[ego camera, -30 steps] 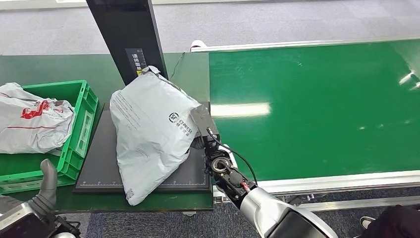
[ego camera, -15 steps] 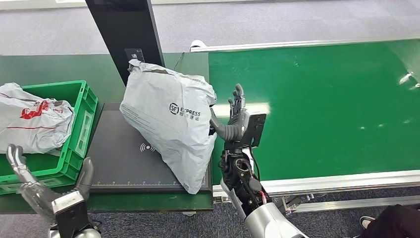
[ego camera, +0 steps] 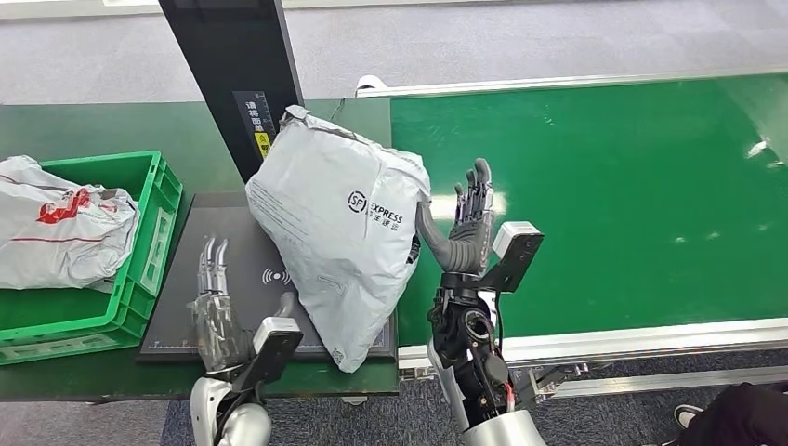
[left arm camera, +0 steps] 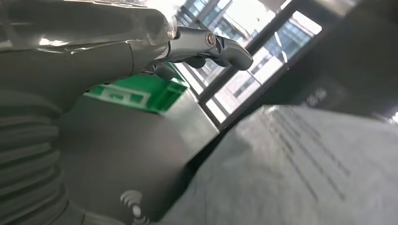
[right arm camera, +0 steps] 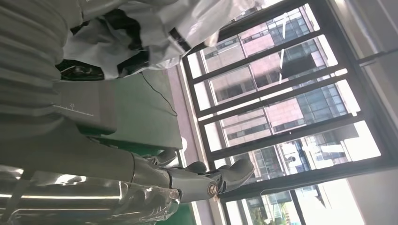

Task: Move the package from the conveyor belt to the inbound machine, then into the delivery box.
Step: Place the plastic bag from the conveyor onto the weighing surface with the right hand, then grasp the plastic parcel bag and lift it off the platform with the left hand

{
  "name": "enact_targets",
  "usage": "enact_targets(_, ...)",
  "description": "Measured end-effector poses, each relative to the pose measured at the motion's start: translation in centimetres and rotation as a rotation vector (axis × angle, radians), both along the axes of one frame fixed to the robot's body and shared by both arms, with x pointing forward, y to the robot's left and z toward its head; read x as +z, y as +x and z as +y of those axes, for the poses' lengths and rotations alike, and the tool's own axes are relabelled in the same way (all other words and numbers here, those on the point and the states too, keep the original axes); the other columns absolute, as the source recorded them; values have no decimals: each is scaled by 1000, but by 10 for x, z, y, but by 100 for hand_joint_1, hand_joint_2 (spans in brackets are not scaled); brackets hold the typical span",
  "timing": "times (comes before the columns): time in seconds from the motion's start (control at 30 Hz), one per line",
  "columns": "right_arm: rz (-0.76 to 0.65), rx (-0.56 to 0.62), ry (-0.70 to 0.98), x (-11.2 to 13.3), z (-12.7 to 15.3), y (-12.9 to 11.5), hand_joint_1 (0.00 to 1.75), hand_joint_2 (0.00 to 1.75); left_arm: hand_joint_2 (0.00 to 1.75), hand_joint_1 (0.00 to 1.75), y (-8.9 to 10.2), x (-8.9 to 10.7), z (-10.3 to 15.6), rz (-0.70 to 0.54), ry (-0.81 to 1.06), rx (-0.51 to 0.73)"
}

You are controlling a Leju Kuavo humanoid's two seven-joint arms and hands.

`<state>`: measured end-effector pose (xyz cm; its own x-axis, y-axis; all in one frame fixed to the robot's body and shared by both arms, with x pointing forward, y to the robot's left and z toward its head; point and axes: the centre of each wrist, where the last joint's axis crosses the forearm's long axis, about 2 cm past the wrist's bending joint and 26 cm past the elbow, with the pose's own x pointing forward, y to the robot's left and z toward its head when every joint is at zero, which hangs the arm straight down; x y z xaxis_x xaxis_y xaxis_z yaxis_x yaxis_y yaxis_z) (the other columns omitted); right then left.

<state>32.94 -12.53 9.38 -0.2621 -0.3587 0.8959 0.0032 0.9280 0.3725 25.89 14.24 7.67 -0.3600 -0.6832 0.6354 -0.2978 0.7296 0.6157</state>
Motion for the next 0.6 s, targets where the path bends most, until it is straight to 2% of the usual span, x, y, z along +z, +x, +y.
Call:
enact_targets(0.33,-14,-3,34,1,-3,-2,0,175,175,0,14,-22,-20,104,127,-142)
enact_targets(0.6,-22,-13,39,3,-4,-1,0,175,175,0,17,-30,-26,149,166,-192)
